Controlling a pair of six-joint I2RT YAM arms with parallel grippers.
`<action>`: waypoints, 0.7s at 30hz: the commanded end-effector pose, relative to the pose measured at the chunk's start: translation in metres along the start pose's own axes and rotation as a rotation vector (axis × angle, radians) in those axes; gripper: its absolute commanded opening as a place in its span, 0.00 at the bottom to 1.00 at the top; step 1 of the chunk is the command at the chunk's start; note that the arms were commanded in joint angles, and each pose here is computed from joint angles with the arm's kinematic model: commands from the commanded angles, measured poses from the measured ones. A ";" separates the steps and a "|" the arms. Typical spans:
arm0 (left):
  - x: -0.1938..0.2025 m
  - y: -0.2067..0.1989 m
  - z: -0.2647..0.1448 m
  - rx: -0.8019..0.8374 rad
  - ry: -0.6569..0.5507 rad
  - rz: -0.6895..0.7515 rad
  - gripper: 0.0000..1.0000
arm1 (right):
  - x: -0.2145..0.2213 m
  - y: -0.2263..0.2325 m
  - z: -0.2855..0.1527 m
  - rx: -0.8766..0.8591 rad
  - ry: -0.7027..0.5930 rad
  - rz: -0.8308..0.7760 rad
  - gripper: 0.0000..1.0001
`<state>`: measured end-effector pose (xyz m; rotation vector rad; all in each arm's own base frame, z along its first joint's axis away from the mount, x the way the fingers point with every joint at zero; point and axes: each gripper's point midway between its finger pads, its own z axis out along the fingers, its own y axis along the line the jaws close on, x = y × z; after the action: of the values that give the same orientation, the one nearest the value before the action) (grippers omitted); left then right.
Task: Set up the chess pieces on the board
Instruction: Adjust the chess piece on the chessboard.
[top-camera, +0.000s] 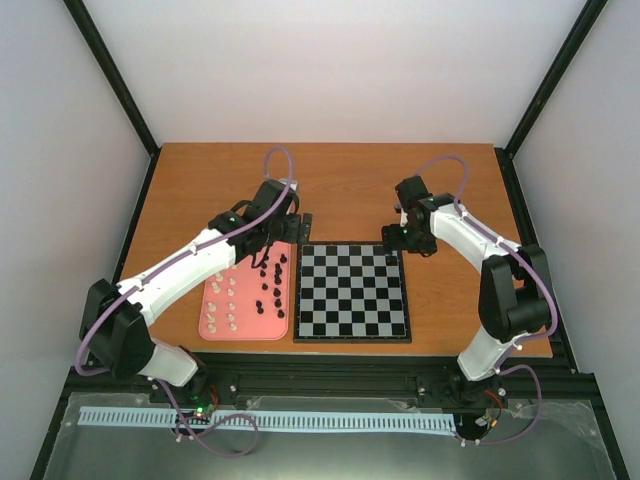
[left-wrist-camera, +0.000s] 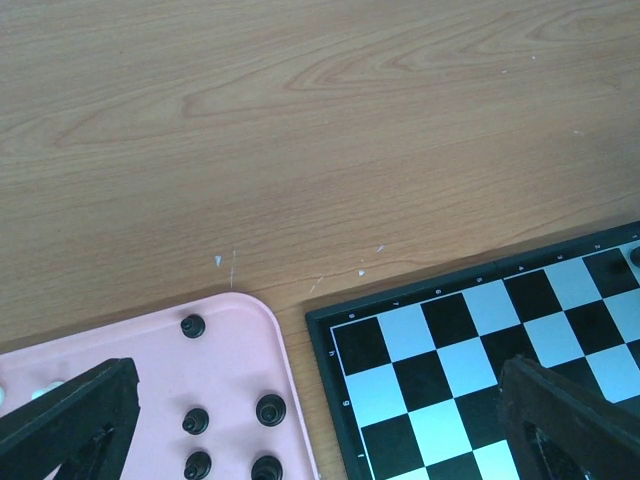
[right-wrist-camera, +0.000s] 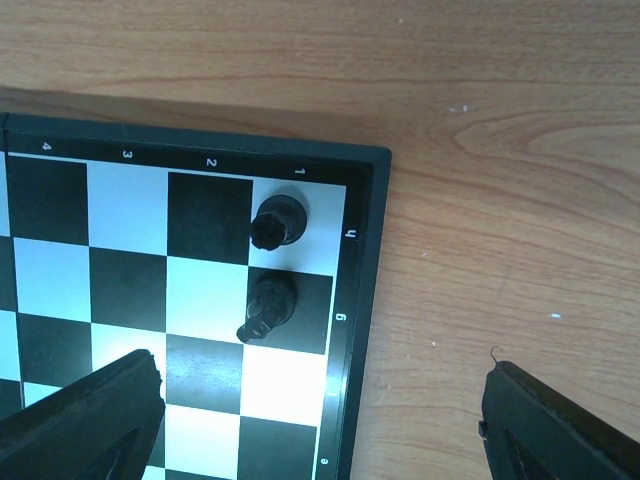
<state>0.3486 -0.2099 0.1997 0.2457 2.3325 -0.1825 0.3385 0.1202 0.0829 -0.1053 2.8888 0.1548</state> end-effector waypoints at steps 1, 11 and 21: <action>-0.004 0.001 0.003 -0.001 0.002 0.012 1.00 | 0.003 0.002 0.006 -0.005 0.024 -0.028 1.00; 0.001 0.005 0.002 -0.011 0.009 -0.003 1.00 | 0.007 -0.001 0.029 0.016 0.061 -0.028 1.00; 0.002 0.007 -0.001 -0.018 0.003 -0.012 1.00 | -0.001 -0.006 0.042 0.061 0.063 -0.020 1.00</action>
<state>0.3492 -0.2097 0.1938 0.2469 2.3460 -0.1721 0.3372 0.1175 0.0383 -0.1279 2.9910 0.0881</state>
